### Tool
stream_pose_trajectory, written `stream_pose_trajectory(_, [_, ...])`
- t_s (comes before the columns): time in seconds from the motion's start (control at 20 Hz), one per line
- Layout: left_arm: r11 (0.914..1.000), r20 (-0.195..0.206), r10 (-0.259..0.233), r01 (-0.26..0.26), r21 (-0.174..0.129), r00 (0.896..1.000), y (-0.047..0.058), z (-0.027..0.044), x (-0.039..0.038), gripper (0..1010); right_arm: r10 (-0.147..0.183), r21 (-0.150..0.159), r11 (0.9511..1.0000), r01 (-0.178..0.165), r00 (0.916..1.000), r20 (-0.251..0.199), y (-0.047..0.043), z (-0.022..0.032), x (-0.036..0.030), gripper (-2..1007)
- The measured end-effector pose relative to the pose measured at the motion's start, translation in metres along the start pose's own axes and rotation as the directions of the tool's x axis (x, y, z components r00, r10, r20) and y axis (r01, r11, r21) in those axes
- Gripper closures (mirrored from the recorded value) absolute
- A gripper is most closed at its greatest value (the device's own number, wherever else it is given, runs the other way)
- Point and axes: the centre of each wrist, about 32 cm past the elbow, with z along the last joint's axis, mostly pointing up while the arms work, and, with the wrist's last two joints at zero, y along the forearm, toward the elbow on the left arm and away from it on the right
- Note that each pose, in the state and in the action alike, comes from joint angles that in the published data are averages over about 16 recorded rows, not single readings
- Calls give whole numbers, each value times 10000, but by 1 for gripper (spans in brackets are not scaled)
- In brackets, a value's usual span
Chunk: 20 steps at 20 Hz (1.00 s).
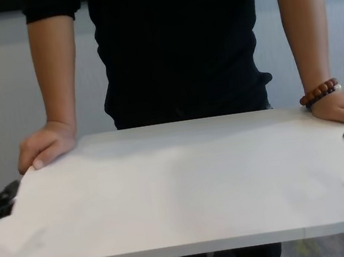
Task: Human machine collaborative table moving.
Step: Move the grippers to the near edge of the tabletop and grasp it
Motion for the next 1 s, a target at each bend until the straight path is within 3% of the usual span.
stream_pose_trajectory(0.25, [9997,861,-153,169,-186,9962,377,23,-5,10,260,-535,9984,-206,9944,1028,-208,118,-202,5])
stream_pose_trajectory(0.55, [9976,1767,-597,649,-240,9825,739,63,-82,10,567,-1171,9926,-324,9759,2109,-441,210,-421,5])
stream_pose_trajectory(0.8, [9938,2478,-1054,1106,-69,9631,918,59,-206,10,742,-1561,9871,-343,9634,2574,-587,224,-546,5])
stream_pose_trajectory(1.0, [9896,3041,-1417,1427,190,9420,981,23,-314,10,855,-1800,9830,-357,9572,2767,-667,204,-610,5])
